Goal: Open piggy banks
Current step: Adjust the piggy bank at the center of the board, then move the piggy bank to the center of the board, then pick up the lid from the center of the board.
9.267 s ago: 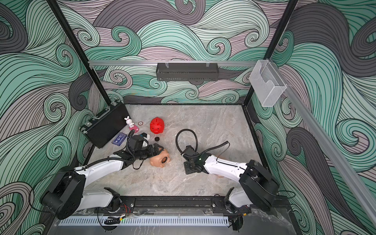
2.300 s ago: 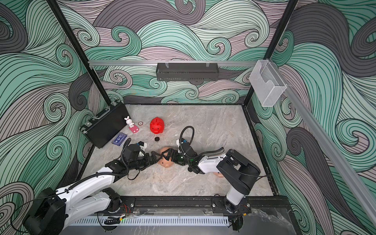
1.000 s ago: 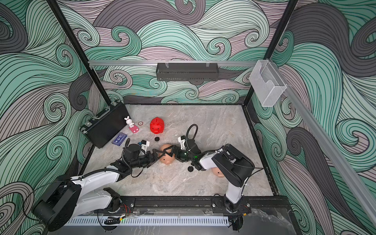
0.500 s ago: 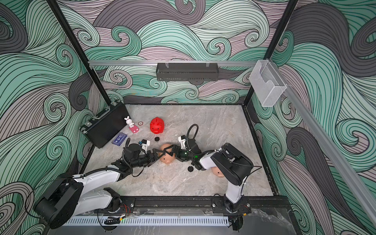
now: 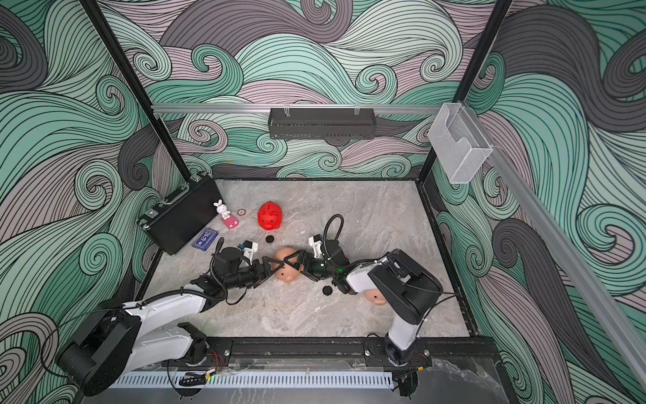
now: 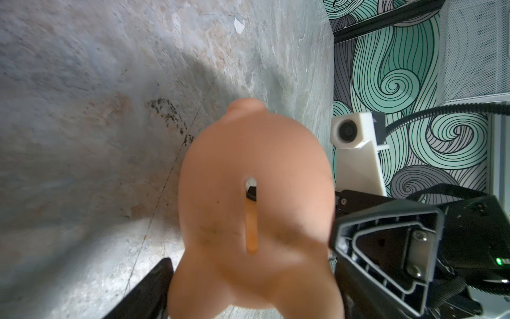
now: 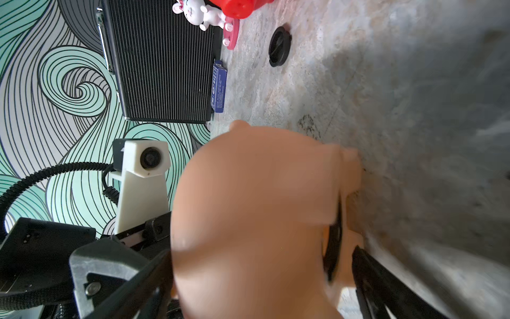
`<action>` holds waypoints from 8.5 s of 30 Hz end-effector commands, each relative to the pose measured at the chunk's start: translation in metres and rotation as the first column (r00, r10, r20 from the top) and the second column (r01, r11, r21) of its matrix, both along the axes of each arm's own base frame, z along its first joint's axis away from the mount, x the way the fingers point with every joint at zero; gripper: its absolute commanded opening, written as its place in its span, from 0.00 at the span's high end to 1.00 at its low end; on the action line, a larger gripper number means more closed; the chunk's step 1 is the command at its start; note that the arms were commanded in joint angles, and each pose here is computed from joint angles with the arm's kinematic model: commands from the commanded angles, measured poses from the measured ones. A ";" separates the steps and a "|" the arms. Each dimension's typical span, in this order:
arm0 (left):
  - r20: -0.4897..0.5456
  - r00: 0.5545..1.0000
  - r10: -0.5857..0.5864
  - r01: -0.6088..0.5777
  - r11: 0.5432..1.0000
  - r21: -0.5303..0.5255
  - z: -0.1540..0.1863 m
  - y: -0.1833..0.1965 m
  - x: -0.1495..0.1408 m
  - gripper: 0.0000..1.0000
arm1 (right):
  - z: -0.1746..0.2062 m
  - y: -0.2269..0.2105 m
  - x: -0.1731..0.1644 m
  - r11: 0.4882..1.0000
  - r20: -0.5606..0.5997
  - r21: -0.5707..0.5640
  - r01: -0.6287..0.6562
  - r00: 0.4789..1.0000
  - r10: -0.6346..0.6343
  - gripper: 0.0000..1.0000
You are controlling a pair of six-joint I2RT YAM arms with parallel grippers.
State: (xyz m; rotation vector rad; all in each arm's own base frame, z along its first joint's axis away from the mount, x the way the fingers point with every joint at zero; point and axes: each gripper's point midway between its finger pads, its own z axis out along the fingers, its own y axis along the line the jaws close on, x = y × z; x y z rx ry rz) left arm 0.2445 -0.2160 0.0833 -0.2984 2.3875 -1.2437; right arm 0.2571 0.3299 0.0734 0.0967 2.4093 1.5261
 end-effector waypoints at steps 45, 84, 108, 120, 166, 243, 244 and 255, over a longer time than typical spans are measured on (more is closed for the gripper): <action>-0.207 0.974 -0.094 0.224 0.539 0.812 0.011 -0.002 0.027 0.28 | 0.062 -0.154 -0.012 0.783 0.511 -0.526 0.333 0.859 -0.023 0.01; -0.074 0.980 -0.186 0.183 0.681 0.709 0.038 -0.065 0.040 0.02 | 0.048 -0.164 -0.015 0.743 0.488 -0.585 0.324 0.873 0.004 0.02; 0.136 0.974 0.179 -0.215 0.922 0.322 0.037 0.070 0.013 0.01 | 0.043 -0.055 -0.010 0.739 0.431 -0.652 0.169 0.885 0.178 0.01; 0.072 0.971 0.229 -0.240 0.932 0.273 0.020 0.080 0.015 0.01 | 0.029 -0.028 0.006 0.710 0.398 -0.685 0.163 0.900 0.177 0.01; 0.039 0.969 0.243 -0.242 0.909 0.338 0.016 0.071 0.073 0.01 | 0.005 -0.022 0.096 0.614 0.359 -0.758 0.219 0.927 0.112 0.15; 0.055 0.977 -0.208 0.183 0.937 0.297 -0.019 -0.084 -0.042 0.07 | -0.002 -0.139 -0.080 0.569 -0.008 -0.807 -0.157 0.967 0.256 0.61; 0.053 0.976 -0.213 0.188 0.936 0.297 -0.022 -0.086 -0.045 0.07 | -0.004 -0.137 -0.081 0.565 -0.017 -0.807 -0.170 0.964 0.266 0.65; 0.022 0.983 -0.184 0.171 0.948 0.270 -0.041 -0.090 -0.059 0.08 | -0.021 -0.118 -0.082 0.537 -0.093 -0.801 -0.263 0.942 0.322 0.80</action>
